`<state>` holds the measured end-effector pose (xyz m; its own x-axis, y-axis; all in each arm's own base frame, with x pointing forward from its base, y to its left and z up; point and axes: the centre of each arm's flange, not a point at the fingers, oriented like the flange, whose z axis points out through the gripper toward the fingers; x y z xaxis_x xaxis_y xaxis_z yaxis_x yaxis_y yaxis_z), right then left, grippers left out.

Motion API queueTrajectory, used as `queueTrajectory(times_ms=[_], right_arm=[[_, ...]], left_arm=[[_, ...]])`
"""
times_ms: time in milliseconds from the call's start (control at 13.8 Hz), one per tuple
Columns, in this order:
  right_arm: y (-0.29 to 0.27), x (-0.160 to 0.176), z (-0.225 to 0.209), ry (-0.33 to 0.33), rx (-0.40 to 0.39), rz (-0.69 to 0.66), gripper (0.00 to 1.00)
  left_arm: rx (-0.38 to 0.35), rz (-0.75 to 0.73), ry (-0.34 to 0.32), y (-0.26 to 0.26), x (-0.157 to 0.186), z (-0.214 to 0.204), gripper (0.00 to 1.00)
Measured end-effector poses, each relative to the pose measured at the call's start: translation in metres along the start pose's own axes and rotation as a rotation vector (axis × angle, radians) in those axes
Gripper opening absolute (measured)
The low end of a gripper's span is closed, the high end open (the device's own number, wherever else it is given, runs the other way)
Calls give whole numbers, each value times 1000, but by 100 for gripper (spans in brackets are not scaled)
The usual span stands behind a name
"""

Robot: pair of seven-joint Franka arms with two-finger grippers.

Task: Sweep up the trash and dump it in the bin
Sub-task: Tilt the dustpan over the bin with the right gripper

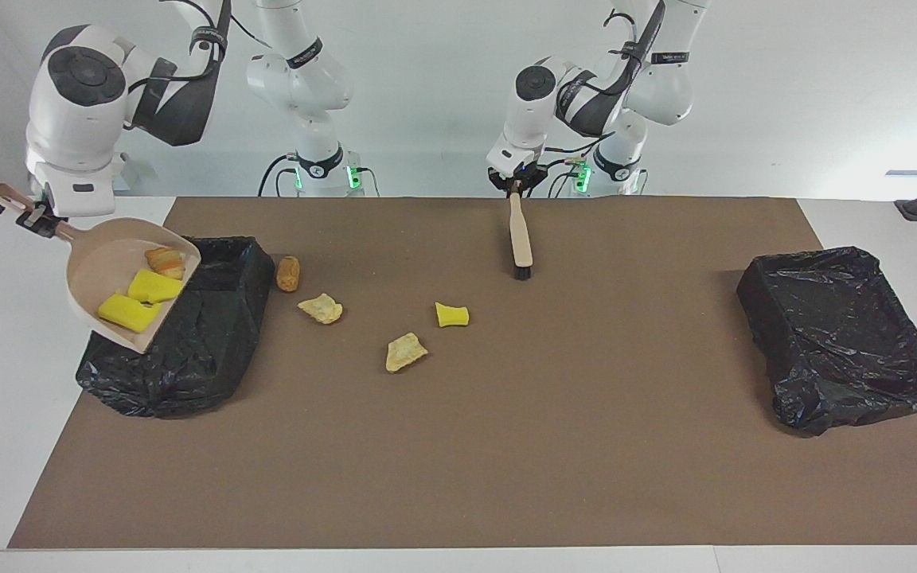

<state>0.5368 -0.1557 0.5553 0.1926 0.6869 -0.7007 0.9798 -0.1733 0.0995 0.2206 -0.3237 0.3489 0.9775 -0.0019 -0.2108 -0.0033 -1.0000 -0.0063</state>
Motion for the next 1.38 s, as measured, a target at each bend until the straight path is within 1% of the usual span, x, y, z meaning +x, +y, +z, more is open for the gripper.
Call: queueTrajectory(times_ms=[73, 145, 218, 435, 508, 580, 653, 798, 870, 943, 1016, 1161, 1378], right_arm=[[-3, 0, -2, -21, -3, -6, 31], [-5, -1, -3, -40, -3, -10, 31], [-7, -4, -3, -62, -7, -15, 31], [-6, -6, -11, -143, -40, -45, 31], [-5, -3, -16, -170, -52, -56, 31], [-5, 1, -22, -197, -60, -59, 31], [-6, 5, -28, -214, -59, -57, 31], [-9, 10, -35, -213, -47, -18, 31], [-11, 11, -36, -181, -38, 7, 31], [-14, 14, -37, -127, -21, 24, 31], [-16, 16, -37, -88, -9, 33, 31], [-18, 24, -38, -7, 15, 42, 31], [-21, 39, -48, 176, 55, 45, 31]], left_arm=[[-1, -3, -3, 0, 1, 1, 31], [0, -6, -5, -1, 2, 1, 31], [2, -8, -10, -1, 2, 2, 38], [8, -23, -28, -1, 8, -5, 73], [-7, -38, -24, -1, 16, -15, 86], [-27, -55, -16, -3, 27, -30, 96], [-50, -56, -3, -5, 39, -45, 100], [-98, -59, 33, -15, 66, -77, 100], [-113, -70, 47, -28, 83, -96, 100], [-117, -67, 57, -44, 101, -121, 100], [-112, -56, 71, -58, 114, -144, 100], [-96, -20, 119, -86, 137, -187, 100], [-82, 65, 179, -128, 167, -225, 100]])
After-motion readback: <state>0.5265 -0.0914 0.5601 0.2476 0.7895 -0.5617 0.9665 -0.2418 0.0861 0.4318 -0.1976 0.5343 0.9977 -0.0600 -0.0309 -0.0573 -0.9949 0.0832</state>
